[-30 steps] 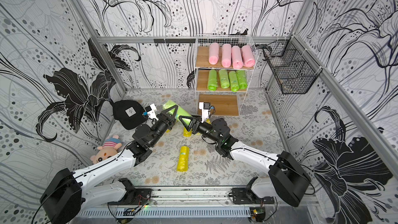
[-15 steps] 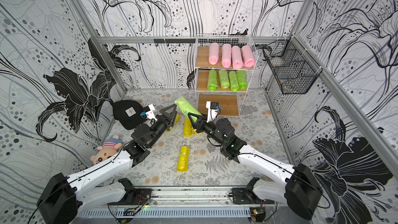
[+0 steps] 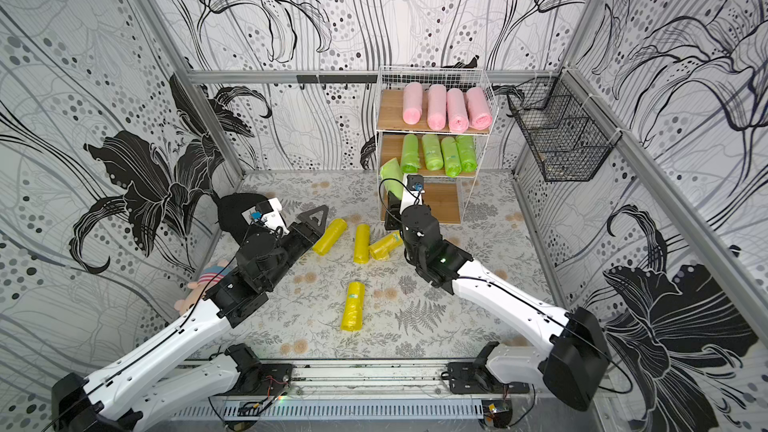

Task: Sort the rolls of trash bags by color and place them on the shelf
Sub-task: Pick up the roll of trash bags from the center of the board, then place the roll of trash bags on the shelf.

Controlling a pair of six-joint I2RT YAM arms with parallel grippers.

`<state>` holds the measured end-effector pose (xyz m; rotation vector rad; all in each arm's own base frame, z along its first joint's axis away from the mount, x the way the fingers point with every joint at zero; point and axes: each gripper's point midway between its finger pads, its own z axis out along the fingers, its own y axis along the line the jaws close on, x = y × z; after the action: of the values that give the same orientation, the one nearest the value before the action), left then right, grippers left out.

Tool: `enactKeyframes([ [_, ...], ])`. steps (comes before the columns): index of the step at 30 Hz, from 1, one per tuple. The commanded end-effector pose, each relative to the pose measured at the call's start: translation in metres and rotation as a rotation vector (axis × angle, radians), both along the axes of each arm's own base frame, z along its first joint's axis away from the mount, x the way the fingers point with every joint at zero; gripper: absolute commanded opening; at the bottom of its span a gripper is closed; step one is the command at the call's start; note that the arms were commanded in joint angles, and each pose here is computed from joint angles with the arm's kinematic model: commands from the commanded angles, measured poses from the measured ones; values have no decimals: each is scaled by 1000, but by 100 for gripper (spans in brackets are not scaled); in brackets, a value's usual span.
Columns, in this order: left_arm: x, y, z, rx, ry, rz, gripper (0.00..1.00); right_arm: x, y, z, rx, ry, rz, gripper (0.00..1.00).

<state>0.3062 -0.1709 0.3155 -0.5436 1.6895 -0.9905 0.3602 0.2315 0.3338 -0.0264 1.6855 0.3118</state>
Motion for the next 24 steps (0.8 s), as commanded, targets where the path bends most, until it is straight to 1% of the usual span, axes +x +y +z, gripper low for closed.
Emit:
enactKeyframes([
  [1,0,7,4,90,-12,15,73,20,-13,20,-26,-54,-99,37],
  [8,0,4,5,88,-15,0,73,63,3,20,-5,-51,-111,37],
  [15,-4,8,7,86,-20,4,73,104,8,15,10,-43,-154,39],
  [16,-4,8,7,86,-20,6,73,111,10,8,6,-39,-158,39],
  [24,-9,13,9,87,-24,8,73,148,19,-6,0,-33,-173,43],
])
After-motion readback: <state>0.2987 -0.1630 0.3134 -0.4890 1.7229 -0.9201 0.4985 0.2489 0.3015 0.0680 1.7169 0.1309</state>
